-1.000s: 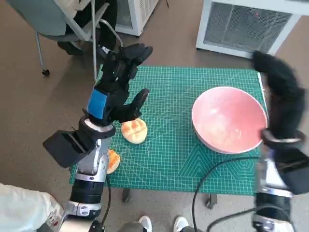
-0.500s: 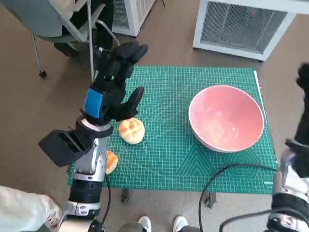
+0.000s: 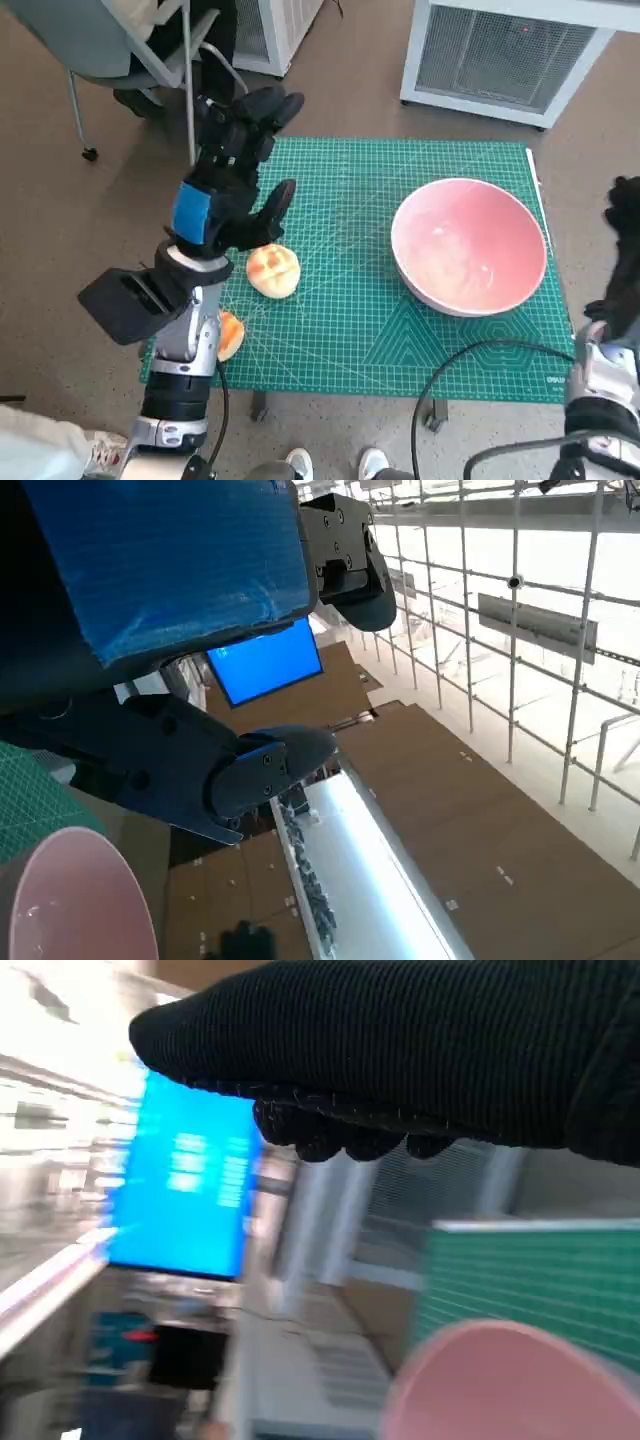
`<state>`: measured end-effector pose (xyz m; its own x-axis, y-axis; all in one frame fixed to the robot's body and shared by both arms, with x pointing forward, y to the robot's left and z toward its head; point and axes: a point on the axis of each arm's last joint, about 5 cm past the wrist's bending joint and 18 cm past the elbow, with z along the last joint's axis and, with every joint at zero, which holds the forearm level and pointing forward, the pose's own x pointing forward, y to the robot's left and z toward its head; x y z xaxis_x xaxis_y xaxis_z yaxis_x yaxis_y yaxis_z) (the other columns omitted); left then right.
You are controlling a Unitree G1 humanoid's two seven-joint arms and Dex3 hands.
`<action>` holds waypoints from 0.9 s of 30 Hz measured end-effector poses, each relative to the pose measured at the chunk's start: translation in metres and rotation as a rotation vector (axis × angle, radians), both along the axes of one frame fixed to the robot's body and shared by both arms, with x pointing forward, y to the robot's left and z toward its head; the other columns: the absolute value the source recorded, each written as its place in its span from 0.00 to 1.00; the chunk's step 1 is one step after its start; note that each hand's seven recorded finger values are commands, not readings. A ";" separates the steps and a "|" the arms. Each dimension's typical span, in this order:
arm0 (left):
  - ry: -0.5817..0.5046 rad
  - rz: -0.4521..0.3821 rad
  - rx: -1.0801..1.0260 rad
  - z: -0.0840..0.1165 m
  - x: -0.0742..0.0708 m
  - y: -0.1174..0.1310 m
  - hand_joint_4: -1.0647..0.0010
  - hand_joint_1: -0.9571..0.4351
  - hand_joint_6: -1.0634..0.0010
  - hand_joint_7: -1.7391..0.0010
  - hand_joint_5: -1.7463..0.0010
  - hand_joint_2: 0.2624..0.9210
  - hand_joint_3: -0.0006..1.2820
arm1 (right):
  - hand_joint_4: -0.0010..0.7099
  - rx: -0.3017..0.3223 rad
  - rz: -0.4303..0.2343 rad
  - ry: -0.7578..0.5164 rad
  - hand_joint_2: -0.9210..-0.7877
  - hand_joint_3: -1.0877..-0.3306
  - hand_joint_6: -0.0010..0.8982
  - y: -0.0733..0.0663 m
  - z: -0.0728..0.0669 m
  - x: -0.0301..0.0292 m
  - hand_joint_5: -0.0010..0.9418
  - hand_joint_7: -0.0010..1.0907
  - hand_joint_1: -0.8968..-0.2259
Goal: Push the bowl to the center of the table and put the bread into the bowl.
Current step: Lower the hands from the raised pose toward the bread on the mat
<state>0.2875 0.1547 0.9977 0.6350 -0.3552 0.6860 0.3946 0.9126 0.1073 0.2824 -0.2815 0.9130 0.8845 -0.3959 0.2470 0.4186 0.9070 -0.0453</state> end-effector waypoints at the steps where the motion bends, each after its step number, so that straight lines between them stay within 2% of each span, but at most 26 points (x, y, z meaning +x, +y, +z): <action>1: 0.000 0.001 0.000 0.000 0.000 0.000 1.00 0.48 1.00 0.51 0.64 0.74 0.58 | 0.37 0.013 -0.001 0.020 0.00 0.41 0.05 0.001 -0.002 0.0004 0.01 0.45 0.58; 7: -0.007 0.008 0.004 0.002 -0.001 0.003 1.00 0.48 1.00 0.51 0.64 0.73 0.58 | 0.38 0.083 0.014 0.097 0.00 0.40 0.07 0.009 -0.010 0.0038 0.01 0.46 0.59; 13: -0.012 0.012 0.005 0.003 -0.002 0.005 1.00 0.48 1.00 0.51 0.64 0.74 0.57 | 0.39 0.140 0.055 0.154 0.00 0.38 0.08 0.024 -0.016 0.0088 0.01 0.45 0.61; 27: -0.014 0.034 0.012 0.002 -0.007 0.011 1.00 0.48 1.00 0.50 0.63 0.74 0.57 | 0.41 0.219 0.174 0.204 0.00 0.38 0.09 0.054 -0.017 0.0219 0.01 0.45 0.59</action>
